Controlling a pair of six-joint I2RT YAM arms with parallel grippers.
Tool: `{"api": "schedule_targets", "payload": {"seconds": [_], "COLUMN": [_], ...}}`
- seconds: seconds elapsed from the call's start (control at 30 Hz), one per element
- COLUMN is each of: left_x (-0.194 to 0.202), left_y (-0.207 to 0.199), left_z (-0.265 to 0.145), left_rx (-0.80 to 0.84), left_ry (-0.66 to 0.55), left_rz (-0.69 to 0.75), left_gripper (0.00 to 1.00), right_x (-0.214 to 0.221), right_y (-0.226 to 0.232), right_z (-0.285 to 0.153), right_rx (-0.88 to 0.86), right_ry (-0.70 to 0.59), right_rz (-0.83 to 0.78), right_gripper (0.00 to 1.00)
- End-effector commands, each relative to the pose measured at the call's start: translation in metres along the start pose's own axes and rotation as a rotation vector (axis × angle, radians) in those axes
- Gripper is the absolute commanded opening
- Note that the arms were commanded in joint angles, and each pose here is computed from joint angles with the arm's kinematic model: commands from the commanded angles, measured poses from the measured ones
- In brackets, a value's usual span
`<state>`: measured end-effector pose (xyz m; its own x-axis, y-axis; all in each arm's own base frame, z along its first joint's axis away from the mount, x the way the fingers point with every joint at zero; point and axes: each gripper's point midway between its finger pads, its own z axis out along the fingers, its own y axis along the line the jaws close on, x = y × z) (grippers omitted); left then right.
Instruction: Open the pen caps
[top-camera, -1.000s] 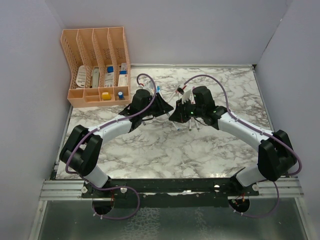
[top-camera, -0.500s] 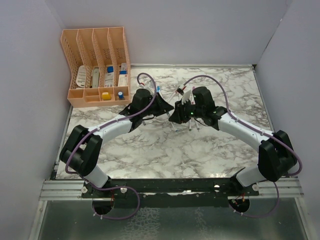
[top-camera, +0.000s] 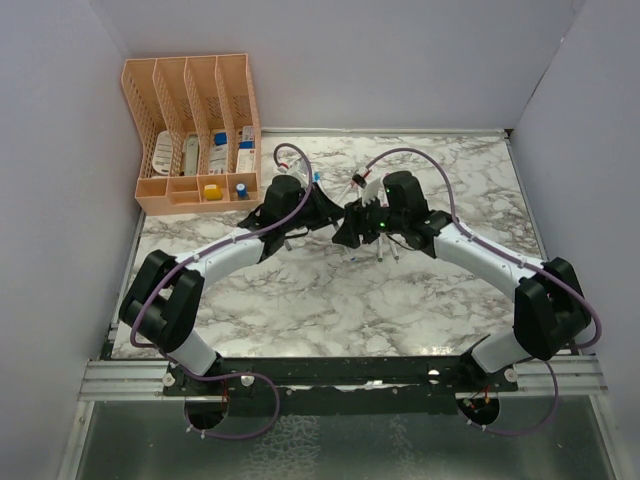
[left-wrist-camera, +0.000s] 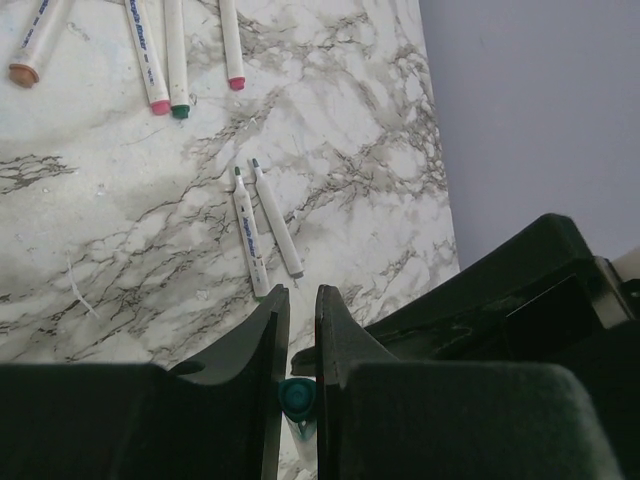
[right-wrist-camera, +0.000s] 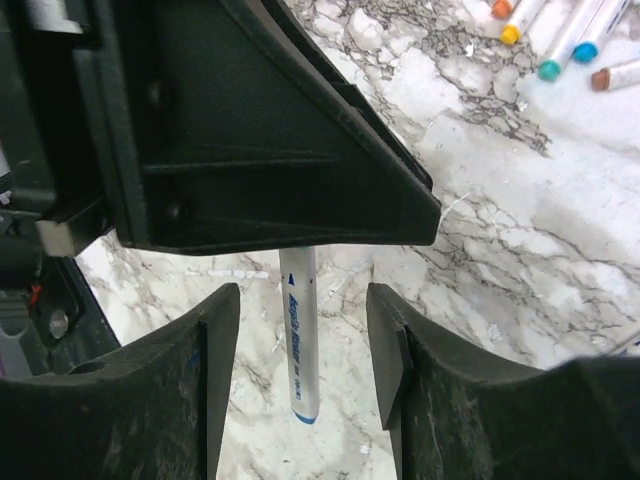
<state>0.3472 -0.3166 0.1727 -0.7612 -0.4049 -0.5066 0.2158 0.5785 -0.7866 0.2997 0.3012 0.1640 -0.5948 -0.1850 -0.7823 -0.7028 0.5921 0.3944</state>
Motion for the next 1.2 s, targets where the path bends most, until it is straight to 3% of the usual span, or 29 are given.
{"api": "schedule_targets", "payload": {"seconds": [0.0,0.13,0.27,0.3,0.53,0.87,1.1,1.17], "left_x": [-0.012,-0.012,-0.011,-0.011,-0.036,-0.136,-0.141,-0.131], "left_y": [-0.022,-0.025,-0.022,-0.020,-0.001,0.022,0.042,0.048], "left_z": [0.001,0.002,0.003,0.004,0.003,0.006,0.011,0.012], "left_rx": [0.056,0.064,0.052,0.046,-0.053,-0.120,-0.189,-0.213], "left_ry": [-0.020,-0.017,-0.012,-0.013,-0.092,-0.271,-0.262,-0.226], "left_rz": [0.018,0.020,0.022,0.024,0.019,-0.005,0.015,0.026], "left_gripper": [0.00,0.00,0.00,0.00,0.00,0.00,0.00,0.00], "right_x": [-0.009,-0.010,-0.014,-0.015,0.001,0.051,0.055,0.050], "right_y": [0.005,0.005,0.005,0.005,-0.002,-0.001,-0.018,-0.038], "right_z": [0.008,0.010,0.008,0.008,0.002,-0.024,-0.034,-0.038], "right_rx": [-0.029,-0.033,-0.024,-0.023,0.016,0.040,0.152,0.278], "right_ry": [-0.011,-0.014,-0.028,-0.028,0.005,0.051,0.050,0.036], "right_rz": [-0.009,-0.005,-0.011,-0.013,-0.005,0.043,0.044,0.056], "right_gripper": [0.48,0.29,0.04,0.02,0.01,0.01,0.01,0.01]}}
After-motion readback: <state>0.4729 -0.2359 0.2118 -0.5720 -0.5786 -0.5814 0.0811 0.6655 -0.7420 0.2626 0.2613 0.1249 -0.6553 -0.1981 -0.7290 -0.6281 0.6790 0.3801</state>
